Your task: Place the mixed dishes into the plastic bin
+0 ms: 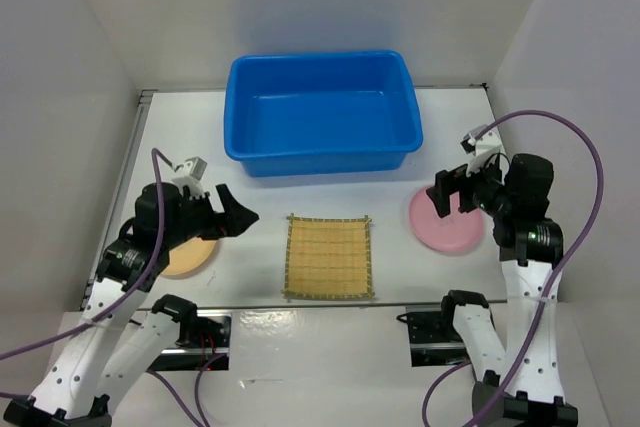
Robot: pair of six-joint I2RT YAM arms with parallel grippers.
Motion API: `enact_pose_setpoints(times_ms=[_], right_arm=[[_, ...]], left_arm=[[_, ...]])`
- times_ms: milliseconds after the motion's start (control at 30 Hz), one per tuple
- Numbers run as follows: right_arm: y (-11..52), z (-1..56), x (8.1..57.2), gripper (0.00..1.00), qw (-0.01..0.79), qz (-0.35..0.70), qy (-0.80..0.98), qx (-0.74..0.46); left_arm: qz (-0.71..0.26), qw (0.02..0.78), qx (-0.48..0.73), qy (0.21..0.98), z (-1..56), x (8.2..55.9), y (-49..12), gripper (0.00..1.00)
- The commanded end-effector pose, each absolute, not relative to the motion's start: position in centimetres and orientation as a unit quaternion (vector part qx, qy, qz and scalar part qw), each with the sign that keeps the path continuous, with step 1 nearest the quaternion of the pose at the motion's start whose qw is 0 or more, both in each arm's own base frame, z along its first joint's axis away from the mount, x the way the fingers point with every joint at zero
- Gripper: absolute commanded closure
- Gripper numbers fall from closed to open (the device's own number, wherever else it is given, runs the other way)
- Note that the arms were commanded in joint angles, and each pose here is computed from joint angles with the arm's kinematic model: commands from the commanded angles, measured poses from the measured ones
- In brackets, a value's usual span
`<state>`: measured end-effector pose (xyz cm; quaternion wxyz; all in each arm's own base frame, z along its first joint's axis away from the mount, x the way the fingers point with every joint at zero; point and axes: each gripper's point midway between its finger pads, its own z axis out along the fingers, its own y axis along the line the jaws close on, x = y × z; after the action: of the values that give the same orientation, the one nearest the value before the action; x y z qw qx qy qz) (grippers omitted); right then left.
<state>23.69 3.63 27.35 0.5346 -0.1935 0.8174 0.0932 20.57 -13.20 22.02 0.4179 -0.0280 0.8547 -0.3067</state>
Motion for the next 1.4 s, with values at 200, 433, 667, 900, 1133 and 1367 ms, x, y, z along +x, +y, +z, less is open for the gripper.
enact_pose_setpoints(times_ms=[200, 433, 667, 900, 1133, 1367], right_arm=[[5.7, 23.0, 25.9, 0.02, 0.467, 0.188, 0.829, -0.244], [10.6, 17.0, 27.8, 1.00, 0.356, 0.266, 0.840, -0.311], [13.2, 13.4, 27.8, 1.00, 0.288, 0.323, 0.829, -0.353], [17.5, 7.1, 27.2, 1.00, 0.215, 0.233, 0.837, -0.447], [19.3, 1.9, 25.9, 1.00, 0.131, 0.183, 0.844, -0.487], [18.2, -1.0, 26.6, 1.00, 0.106, 0.123, 0.869, -0.467]], left_arm=[[-0.390, 0.317, -0.066, 0.862, 19.4, 18.6, -16.3, 0.00], [-0.407, 0.322, -0.153, 0.841, 16.1, 19.9, -16.2, 0.00], [-0.401, 0.295, -0.145, 0.855, 13.9, 20.3, -17.0, 0.00], [-0.384, 0.236, -0.097, 0.887, 10.2, 20.0, -19.2, 0.00], [-0.356, 0.171, -0.062, 0.917, 6.8, 19.8, -20.3, 0.00], [-0.369, 0.172, -0.050, 0.912, 6.1, 20.1, -21.1, 0.00]])
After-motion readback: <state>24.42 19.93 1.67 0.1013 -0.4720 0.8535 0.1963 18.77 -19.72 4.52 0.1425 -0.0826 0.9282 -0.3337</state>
